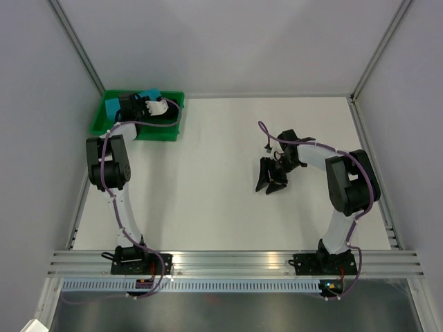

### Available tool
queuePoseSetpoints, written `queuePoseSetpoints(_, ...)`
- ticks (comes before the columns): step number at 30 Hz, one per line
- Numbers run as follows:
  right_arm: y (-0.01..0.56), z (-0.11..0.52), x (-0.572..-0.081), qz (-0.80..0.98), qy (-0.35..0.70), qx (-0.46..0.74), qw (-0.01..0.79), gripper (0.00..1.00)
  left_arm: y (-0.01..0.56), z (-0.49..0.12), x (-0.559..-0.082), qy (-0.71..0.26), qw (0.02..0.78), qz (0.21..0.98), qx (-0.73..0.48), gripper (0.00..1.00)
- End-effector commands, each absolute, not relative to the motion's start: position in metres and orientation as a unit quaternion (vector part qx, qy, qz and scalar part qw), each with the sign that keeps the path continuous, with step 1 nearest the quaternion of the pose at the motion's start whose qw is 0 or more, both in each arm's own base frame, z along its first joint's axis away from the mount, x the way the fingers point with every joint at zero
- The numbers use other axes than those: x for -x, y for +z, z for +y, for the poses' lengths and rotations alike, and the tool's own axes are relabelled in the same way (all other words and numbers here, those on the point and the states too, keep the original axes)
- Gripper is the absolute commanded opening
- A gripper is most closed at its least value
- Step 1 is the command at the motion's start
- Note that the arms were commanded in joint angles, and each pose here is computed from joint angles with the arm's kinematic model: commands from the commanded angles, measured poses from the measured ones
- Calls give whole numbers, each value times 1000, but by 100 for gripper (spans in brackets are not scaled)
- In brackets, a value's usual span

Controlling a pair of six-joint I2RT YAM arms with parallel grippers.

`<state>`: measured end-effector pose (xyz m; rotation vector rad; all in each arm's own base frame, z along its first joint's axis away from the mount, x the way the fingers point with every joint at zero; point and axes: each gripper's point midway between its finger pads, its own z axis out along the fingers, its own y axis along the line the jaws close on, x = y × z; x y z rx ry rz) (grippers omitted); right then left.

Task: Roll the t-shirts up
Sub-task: Place the rolled tshirt into the container

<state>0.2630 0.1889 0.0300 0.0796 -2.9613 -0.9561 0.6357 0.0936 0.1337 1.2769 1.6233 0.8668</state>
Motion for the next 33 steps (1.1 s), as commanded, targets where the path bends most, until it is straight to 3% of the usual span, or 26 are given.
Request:
queuePoseSetpoints(1, 36, 192, -273, -954, -300, -18, 13, 58, 118, 72, -622, 294, 445, 640, -553, 2)
queuePoseSetpoints(11, 36, 196, -271, -955, -295, -27, 17, 58, 89, 58, -590, 225, 428, 656, -579, 2)
queuePoseSetpoints(22, 32, 198, -268, -955, -294, -34, 22, 58, 103, 54, -577, 192, 424, 654, -596, 2)
queuePoseSetpoints(33, 28, 198, -266, -955, -293, -34, 29, 59, 71, 45, -555, 150, 380, 610, -679, 3)
